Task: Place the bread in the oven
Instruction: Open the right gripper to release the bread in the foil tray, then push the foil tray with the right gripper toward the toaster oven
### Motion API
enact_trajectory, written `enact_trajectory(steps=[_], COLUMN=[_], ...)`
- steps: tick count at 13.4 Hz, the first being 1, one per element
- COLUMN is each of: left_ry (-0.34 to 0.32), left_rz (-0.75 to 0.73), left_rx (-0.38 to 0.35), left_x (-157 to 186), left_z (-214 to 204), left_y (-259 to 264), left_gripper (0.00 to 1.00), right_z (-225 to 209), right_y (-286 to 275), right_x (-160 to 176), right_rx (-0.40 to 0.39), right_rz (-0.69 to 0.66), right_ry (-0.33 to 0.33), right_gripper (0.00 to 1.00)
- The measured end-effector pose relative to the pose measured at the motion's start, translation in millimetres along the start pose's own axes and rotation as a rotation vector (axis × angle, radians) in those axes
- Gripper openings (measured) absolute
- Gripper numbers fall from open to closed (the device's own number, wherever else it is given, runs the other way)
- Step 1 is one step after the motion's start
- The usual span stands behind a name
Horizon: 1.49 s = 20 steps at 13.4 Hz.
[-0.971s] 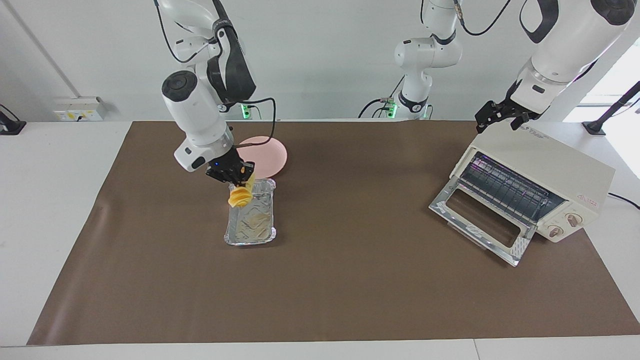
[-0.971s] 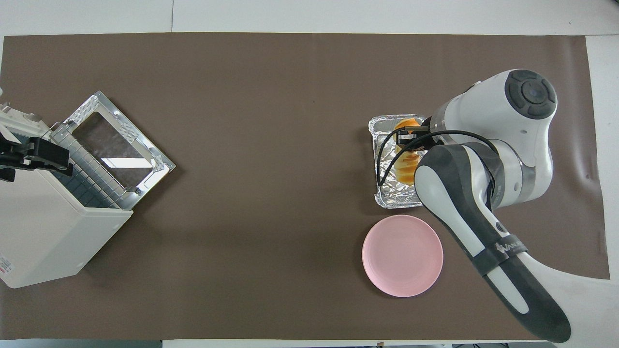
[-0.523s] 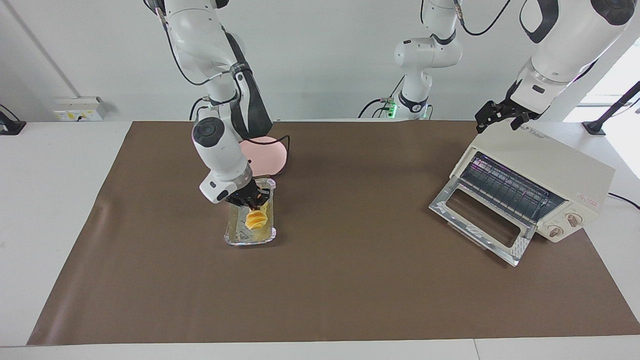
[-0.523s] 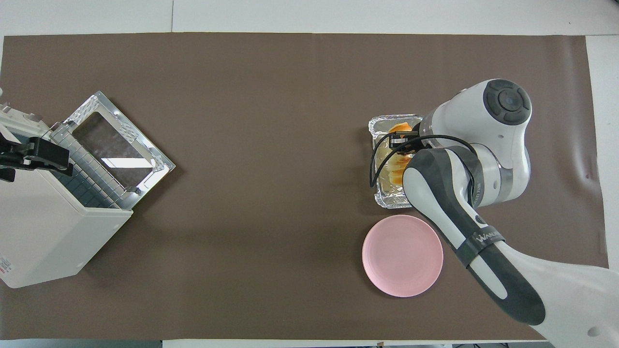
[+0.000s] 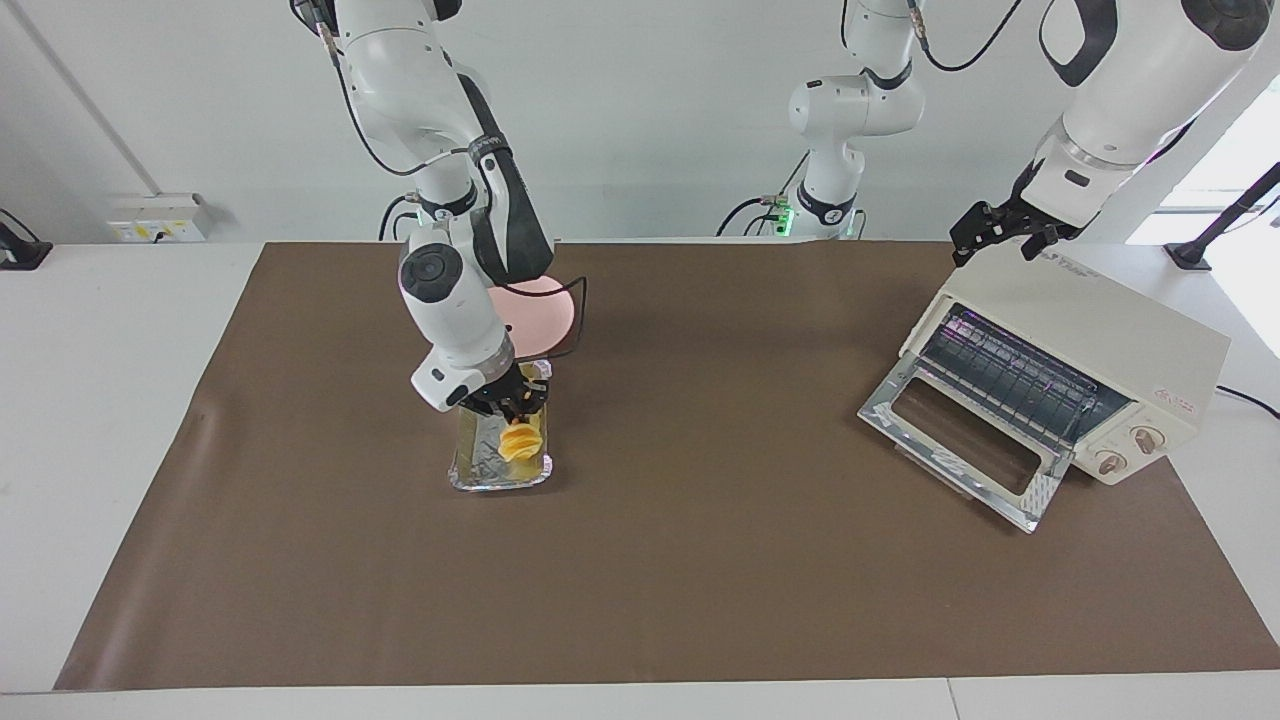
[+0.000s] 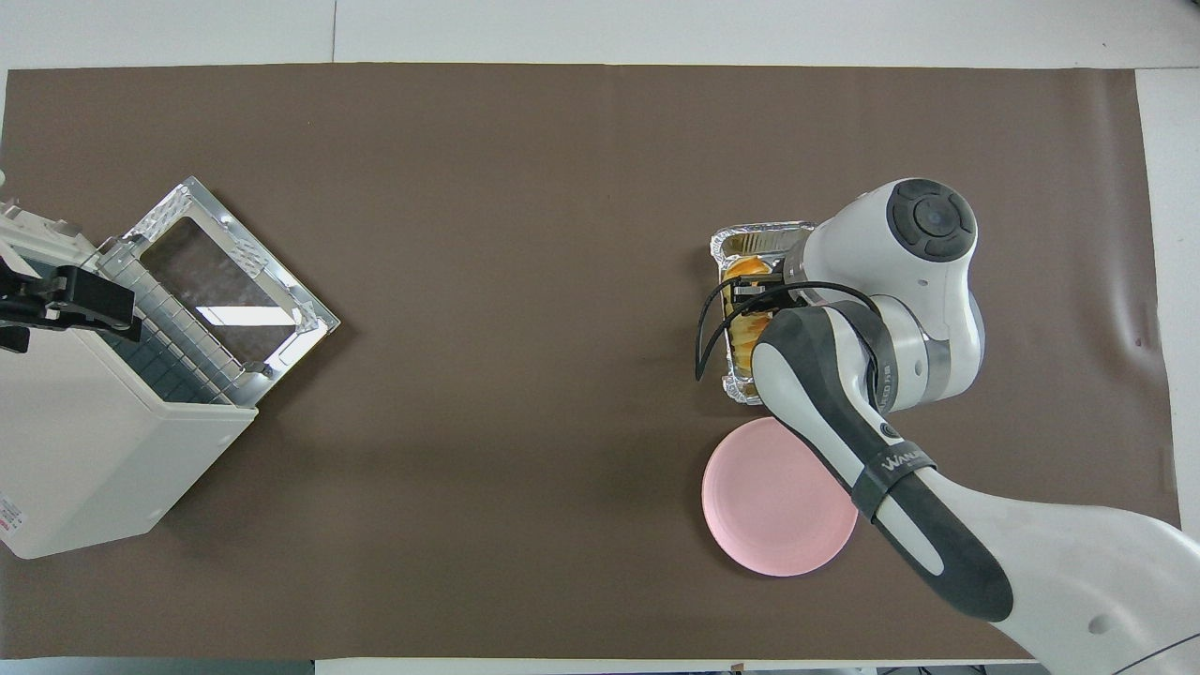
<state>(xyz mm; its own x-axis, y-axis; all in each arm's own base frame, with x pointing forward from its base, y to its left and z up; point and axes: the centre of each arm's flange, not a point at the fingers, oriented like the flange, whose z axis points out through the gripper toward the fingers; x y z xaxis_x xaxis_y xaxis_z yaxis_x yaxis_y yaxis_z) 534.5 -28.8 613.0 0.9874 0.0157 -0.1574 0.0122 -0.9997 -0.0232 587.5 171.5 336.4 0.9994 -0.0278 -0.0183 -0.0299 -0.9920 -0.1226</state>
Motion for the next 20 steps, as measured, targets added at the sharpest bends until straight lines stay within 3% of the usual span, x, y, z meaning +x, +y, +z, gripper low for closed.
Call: enact_trajectory(steps=[4, 5, 9, 14, 20], left_ry=[0.000, 0.000, 0.000, 0.000, 0.000], left_rz=[0.000, 0.000, 0.000, 0.000, 0.000], left_rx=[0.000, 0.000, 0.000, 0.000, 0.000], left_x=[0.0, 0.0, 0.0, 0.0, 0.0], left_z=[0.0, 0.0, 0.0, 0.0, 0.0], left_y=[0.0, 0.0, 0.0, 0.0, 0.0], left_gripper=[1.00, 1.00, 1.00, 1.00, 1.00], right_z=[-32.0, -38.8, -30.3, 20.5, 20.6], right_y=[28.2, 35.8, 56.1, 74.3, 74.3], right_x=[18.8, 22.4, 20.6, 0.3, -0.6], right_rx=[0.004, 0.005, -0.001, -0.014, -0.014], right_rz=[-0.005, -0.008, 0.011, 0.036, 0.037], right_ry=[0.007, 0.007, -0.018, -0.038, -0.038], right_gripper=[0.92, 1.00, 1.00, 0.91, 0.25])
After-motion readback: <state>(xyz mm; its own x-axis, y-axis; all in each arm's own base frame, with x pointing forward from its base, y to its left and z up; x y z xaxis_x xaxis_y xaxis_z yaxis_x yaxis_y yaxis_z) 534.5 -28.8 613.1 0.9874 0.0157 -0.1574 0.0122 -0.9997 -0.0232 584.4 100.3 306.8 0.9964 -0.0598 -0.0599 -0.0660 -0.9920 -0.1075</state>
